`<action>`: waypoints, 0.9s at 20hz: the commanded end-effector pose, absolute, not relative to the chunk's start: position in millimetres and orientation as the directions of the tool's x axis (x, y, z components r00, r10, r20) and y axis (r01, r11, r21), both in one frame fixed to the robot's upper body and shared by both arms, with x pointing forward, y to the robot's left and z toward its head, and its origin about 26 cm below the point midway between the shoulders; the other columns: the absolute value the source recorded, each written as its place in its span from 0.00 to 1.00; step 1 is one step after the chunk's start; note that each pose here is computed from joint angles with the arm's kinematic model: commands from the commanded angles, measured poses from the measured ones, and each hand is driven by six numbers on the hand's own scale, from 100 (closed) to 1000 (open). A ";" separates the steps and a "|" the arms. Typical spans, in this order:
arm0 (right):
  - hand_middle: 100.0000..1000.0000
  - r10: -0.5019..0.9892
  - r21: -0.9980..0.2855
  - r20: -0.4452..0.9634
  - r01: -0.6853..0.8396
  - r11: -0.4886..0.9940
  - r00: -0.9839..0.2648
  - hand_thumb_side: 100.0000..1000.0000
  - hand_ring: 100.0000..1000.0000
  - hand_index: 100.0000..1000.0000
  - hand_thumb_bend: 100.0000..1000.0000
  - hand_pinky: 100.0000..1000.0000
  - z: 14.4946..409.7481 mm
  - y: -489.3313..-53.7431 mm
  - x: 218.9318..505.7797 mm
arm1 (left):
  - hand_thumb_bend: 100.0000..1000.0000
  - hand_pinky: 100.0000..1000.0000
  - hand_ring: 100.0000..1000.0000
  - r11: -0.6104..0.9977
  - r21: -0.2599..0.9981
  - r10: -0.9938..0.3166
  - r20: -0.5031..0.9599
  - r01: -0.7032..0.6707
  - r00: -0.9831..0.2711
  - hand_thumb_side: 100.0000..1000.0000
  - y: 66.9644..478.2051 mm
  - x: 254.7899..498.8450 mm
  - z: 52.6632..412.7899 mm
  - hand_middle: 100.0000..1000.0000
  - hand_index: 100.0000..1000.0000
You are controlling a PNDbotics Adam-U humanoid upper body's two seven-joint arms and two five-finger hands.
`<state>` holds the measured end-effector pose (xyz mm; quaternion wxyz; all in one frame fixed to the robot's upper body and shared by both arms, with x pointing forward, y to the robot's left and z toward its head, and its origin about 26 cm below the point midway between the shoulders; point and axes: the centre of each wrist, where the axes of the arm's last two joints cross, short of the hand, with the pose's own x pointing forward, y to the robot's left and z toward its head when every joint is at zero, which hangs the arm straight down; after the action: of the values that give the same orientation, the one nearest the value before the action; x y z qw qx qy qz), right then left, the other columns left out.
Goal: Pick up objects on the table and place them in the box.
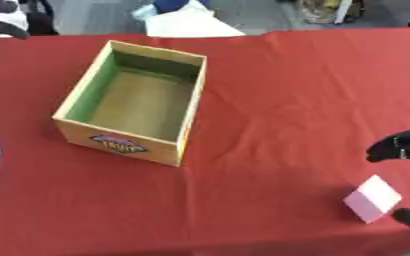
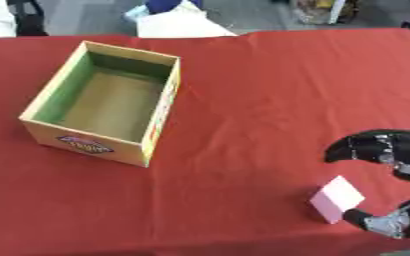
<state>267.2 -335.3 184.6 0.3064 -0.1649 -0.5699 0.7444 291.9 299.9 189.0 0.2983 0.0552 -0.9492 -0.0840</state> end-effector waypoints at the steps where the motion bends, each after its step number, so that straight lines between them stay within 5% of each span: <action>1: 0.85 0.649 -0.942 0.047 -0.249 -0.223 -0.759 0.60 0.88 0.92 0.32 0.88 197.6 -336.2 267.3 | 0.00 0.49 0.66 0.976 0.211 -0.160 0.538 -0.052 -0.828 0.75 300.4 289.7 195.8 0.55 0.76; 11: 0.86 0.681 -0.914 0.080 -0.326 -0.241 -0.728 0.40 0.88 0.93 0.16 0.91 193.1 -331.0 267.7 | 0.00 0.48 0.65 0.975 0.216 -0.156 0.537 -0.043 -0.829 0.75 299.0 290.3 196.8 0.54 0.76; 18: 0.88 0.708 -0.901 0.105 -0.368 -0.229 -0.698 0.39 0.89 0.94 0.04 0.93 190.8 -329.9 268.3 | 0.00 0.48 0.65 0.974 0.221 -0.154 0.533 -0.039 -0.832 0.74 298.3 290.8 197.6 0.54 0.76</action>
<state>268.3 -329.2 181.9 0.3565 -0.1569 -0.5182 0.7614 292.0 299.3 188.9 0.3002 0.0518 -0.9480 -0.0923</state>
